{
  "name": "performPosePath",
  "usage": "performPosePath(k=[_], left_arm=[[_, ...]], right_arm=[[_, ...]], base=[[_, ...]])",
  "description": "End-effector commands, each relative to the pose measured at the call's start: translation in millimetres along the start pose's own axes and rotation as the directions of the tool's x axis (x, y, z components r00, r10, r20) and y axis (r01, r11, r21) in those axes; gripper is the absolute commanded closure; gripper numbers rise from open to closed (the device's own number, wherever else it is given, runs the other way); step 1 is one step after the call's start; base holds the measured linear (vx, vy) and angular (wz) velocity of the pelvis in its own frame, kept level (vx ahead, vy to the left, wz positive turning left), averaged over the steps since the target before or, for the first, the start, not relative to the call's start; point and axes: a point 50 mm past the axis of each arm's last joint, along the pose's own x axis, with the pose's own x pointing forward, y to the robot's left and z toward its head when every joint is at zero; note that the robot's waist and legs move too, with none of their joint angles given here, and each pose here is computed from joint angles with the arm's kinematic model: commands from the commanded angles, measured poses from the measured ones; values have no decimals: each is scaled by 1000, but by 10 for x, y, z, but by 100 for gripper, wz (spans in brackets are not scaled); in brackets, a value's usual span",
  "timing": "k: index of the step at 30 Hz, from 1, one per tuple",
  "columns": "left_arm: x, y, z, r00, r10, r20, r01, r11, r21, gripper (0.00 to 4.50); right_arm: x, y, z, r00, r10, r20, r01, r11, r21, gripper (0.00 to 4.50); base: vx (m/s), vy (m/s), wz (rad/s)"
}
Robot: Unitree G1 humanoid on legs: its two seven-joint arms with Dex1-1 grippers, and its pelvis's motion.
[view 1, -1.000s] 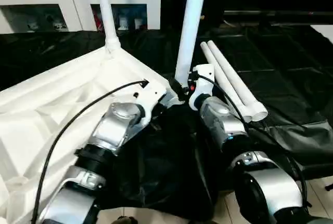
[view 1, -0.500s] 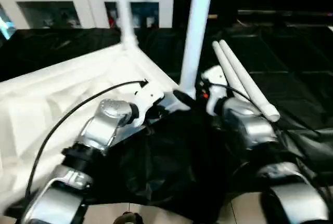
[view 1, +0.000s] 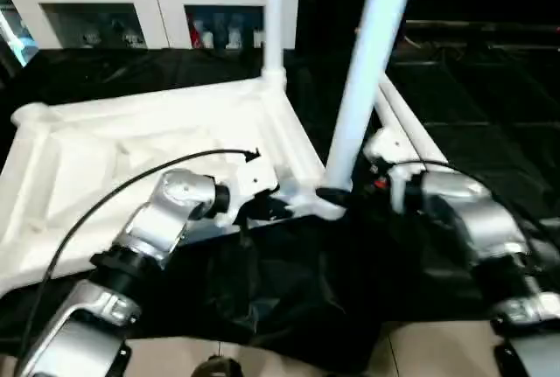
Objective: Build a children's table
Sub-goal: Insert table leg to table base
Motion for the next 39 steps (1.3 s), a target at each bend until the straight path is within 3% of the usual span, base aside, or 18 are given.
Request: performPosePath(k=[1, 11, 14, 16, 17, 22, 26, 27, 35, 37, 39], left_arm=[[-42, 39, 237, 995, -10, 94, 1, 995, 96, 450], [-30, 35, 202, 997, -14, 81, 6, 996, 93, 450], [-12, 88, 173, 997, 52, 65, -55, 997, 49, 450], [23, 181, 208, 985, 159, 72, -159, 987, -11, 450], [23, 181, 208, 985, 159, 72, -159, 987, -11, 450], [139, 317, 299, 928, 368, 55, -358, 924, -134, 450], [228, 339, 377, 887, 459, 46, -442, 875, -198, 450], [326, 302, 458, 873, 483, 64, -459, 860, -224, 450], [411, 177, 465, 907, 408, 107, -390, 907, -157, 450], [406, 151, 449, 914, 391, 112, -373, 915, -151, 450], [401, 130, 422, 921, 373, 110, -358, 924, -137, 450]], right_arm=[[-6, 31, 29, 1000, 24, -8, -24, 999, -21, 168], [82, 127, -26, 999, 52, -9, -52, 999, 4, 183], [169, 143, -100, 1000, 4, 13, -5, 998, 61, 184], [300, 85, -151, 990, -140, 30, 134, 982, 135, 184], [300, 85, -151, 990, -140, 30, 134, 982, 135, 184], [653, 56, -172, 928, -371, 42, 342, 890, 303, 185], [861, 94, -142, 892, -452, 33, 408, 832, 375, 191], [1000, 145, -98, 876, -481, 31, 430, 809, 400, 193], [1120, 210, -50, 889, -457, 42, 411, 834, 368, 199], [1116, 200, -31, 892, -448, 64, 395, 838, 376, 132], [1103, 184, -13, 893, -443, 78, 387, 846, 367, 123]], base=[[0, 0, 0], [0, 0, 0], [0, 0, 0], [0, 0, 0], [0, 0, 0], [0, 0, 0], [0, 0, 0], [0, 0, 0], [0, 0, 0], [0, 0, 0], [0, 0, 0]])
